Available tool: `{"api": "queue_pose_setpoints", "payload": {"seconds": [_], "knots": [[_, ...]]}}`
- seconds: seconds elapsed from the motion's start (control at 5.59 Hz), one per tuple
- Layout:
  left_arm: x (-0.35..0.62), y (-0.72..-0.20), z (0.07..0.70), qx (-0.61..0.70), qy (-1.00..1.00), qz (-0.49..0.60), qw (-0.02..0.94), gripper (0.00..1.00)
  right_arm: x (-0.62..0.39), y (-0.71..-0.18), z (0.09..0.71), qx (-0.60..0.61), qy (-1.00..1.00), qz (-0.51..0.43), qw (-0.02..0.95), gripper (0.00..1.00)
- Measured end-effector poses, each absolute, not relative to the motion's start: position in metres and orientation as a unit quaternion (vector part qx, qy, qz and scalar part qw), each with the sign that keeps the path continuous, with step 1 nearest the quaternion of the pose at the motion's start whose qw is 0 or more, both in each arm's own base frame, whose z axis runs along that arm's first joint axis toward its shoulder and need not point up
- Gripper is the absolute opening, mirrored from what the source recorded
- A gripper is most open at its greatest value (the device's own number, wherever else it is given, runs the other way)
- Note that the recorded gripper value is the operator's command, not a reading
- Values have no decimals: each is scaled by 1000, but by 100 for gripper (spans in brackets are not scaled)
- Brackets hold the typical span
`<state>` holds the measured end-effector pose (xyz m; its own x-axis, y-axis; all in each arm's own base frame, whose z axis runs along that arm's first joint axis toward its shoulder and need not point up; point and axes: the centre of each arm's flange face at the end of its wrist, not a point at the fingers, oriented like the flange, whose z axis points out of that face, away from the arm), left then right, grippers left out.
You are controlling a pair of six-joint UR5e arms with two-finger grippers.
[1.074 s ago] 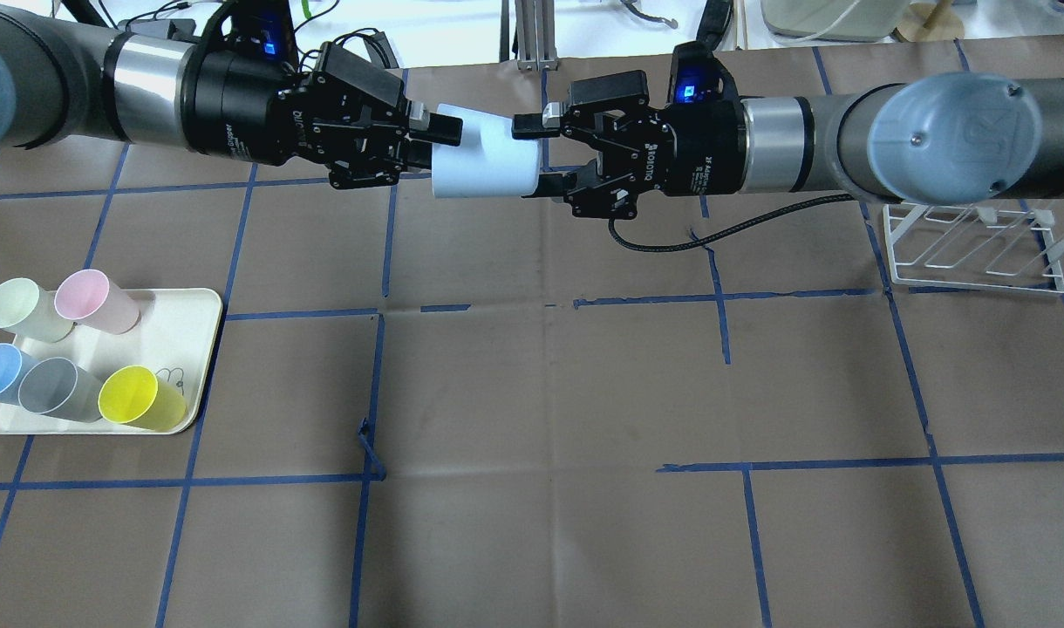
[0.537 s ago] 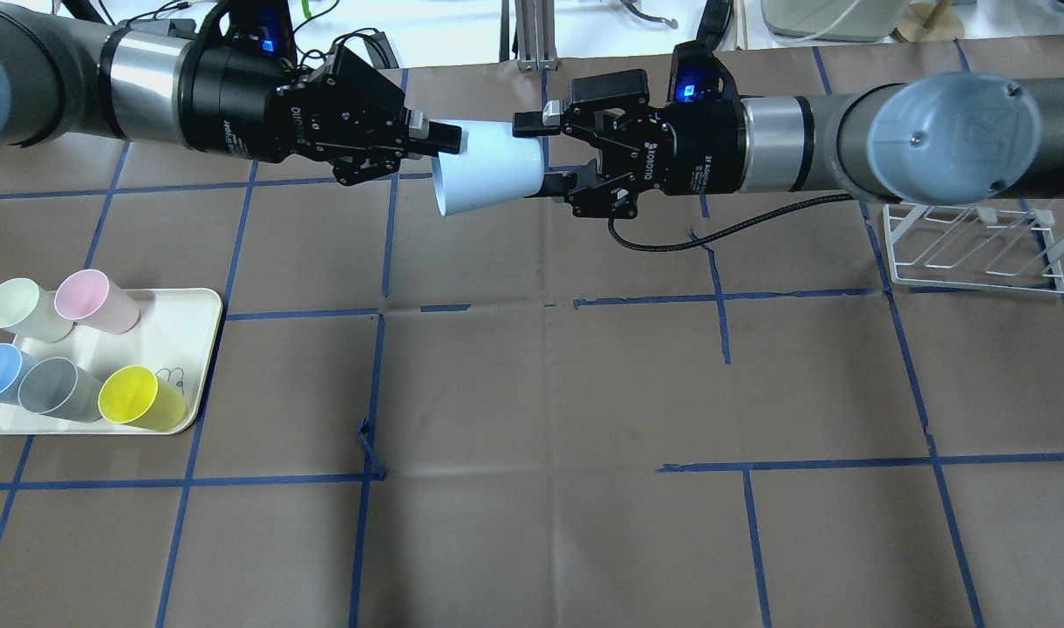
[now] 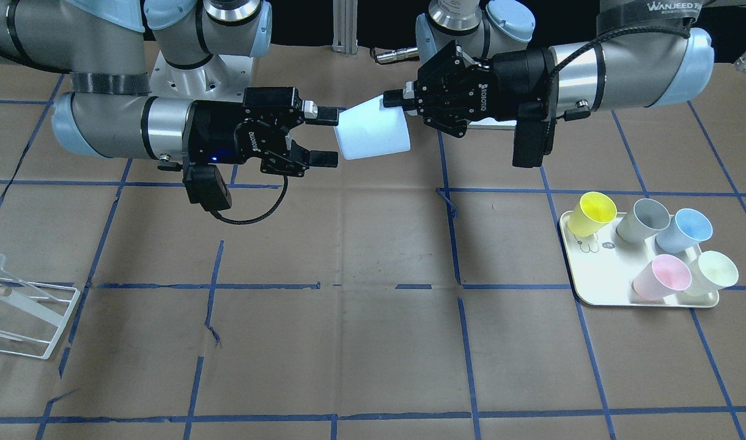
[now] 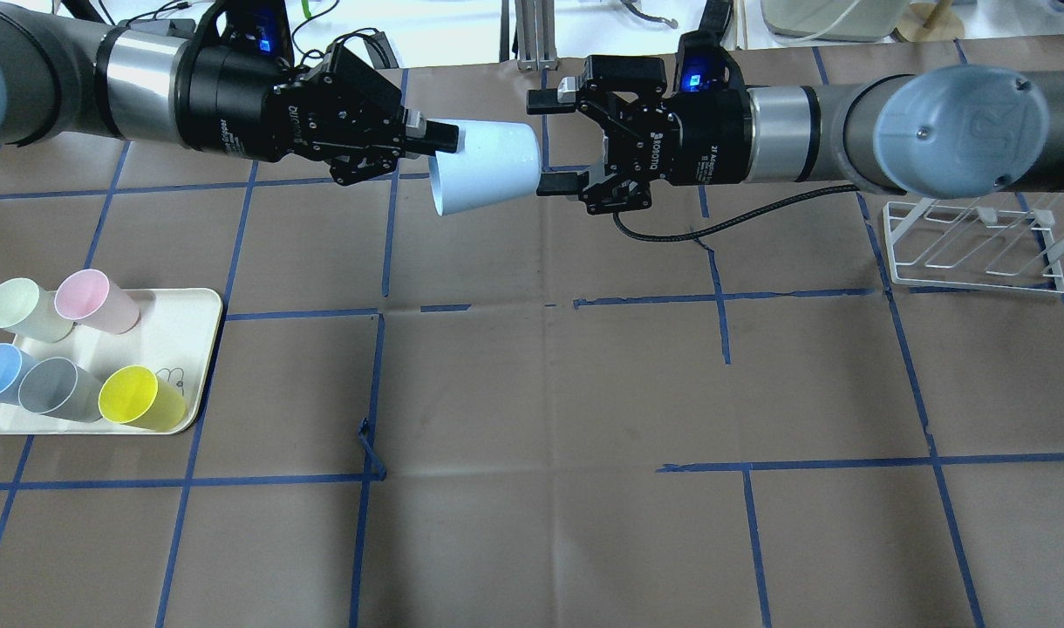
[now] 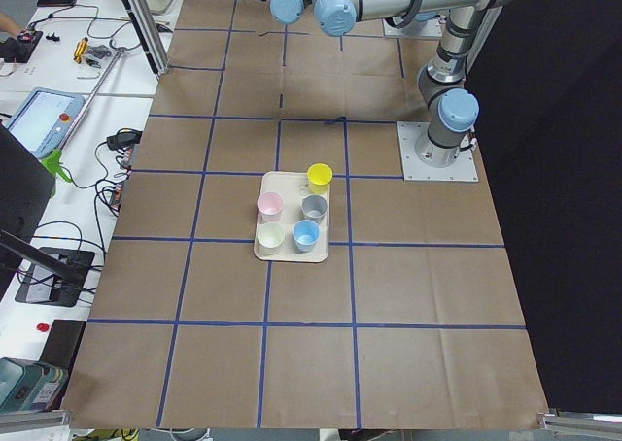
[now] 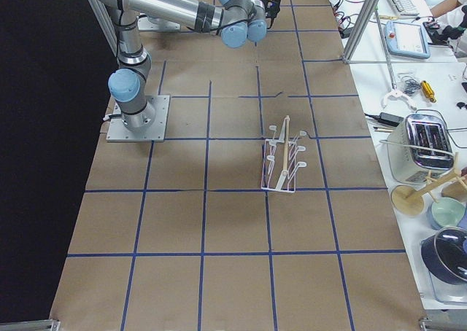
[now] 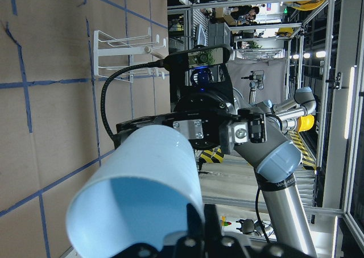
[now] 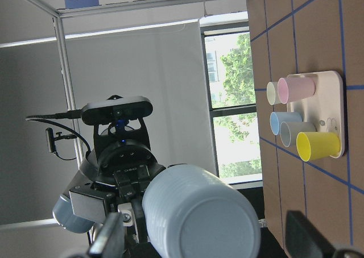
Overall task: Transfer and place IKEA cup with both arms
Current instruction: 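Open and withdraw the right gripper while the left arm carries the cup away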
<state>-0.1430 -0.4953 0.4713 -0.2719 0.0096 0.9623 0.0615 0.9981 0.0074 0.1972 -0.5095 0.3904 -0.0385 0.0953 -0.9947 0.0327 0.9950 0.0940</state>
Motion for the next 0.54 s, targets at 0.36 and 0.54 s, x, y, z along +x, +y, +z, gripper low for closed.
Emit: {"api": "queue_pose_setpoints", "payload": {"seconds": [0.36,0.54], "knots": [[-132,-486,475,-52,-843,-39,534,3,143,-524,392,36,770,20,637,100],[-120,-489,465,-93,-886,-41,452,3,124,-534,407,19,821,17,571,100]]}}
